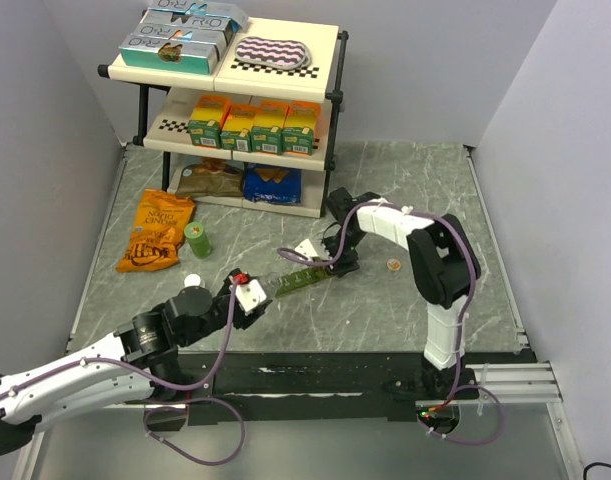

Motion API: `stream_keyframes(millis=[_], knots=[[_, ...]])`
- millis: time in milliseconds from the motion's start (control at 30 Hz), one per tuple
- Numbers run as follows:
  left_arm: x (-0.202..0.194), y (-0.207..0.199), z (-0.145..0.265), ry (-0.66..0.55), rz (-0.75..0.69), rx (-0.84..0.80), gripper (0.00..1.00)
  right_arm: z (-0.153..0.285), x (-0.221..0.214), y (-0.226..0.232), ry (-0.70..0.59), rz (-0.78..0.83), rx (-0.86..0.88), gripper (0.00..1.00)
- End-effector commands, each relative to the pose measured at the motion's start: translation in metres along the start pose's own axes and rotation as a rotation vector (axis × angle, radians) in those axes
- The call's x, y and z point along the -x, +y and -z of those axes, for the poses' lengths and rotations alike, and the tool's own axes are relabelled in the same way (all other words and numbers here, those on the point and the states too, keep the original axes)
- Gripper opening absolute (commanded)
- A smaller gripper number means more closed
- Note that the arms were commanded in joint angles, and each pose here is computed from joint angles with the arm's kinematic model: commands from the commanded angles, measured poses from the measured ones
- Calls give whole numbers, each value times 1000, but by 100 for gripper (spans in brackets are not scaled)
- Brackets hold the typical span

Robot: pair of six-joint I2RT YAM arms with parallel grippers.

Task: Sort the pills into containers

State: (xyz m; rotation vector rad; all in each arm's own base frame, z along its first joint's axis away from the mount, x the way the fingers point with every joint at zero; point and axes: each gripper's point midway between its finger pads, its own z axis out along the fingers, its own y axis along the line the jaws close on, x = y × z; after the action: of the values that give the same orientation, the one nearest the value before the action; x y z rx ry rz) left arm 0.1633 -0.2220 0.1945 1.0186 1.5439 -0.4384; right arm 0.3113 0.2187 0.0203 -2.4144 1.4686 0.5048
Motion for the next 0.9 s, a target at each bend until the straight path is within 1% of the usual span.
stream_keyframes(millis=[0, 33, 67, 133, 300, 400, 567, 600, 700, 733, 800, 867], knots=[[18, 1, 1, -70, 12, -8, 1, 22, 23, 7, -33, -86, -91, 59], [19, 1, 1, -71, 10, -13, 1, 16, 23, 18, -29, -109, -72, 58], [18, -2, 0, -67, 10, -26, 1, 15, 24, 23, -28, -118, -68, 54], [16, -5, -2, -58, 7, -42, 1, 11, 28, 33, -31, -143, -72, 52], [10, -15, -7, -36, -6, -95, 1, 10, 33, 41, -49, -204, -98, 48], [8, -21, -10, -29, -10, -123, 1, 11, 34, 43, -57, -224, -99, 43], [7, -29, -12, -32, -10, -163, 1, 11, 36, 54, -76, -233, -110, 43], [4, -31, -12, -25, -12, -174, 1, 10, 36, 56, -77, -239, -113, 44], [-1, -38, -14, -18, -36, -209, 1, 8, 35, 62, -82, -270, -120, 57], [-5, -41, -17, -1, -38, -223, 1, 8, 36, 62, -85, -275, -126, 63], [-10, -44, -20, 34, -49, -241, 1, 12, 39, 62, -91, -311, -128, 72], [-15, -48, -21, 62, -61, -265, 1, 18, 43, 61, -105, -338, -126, 76]])
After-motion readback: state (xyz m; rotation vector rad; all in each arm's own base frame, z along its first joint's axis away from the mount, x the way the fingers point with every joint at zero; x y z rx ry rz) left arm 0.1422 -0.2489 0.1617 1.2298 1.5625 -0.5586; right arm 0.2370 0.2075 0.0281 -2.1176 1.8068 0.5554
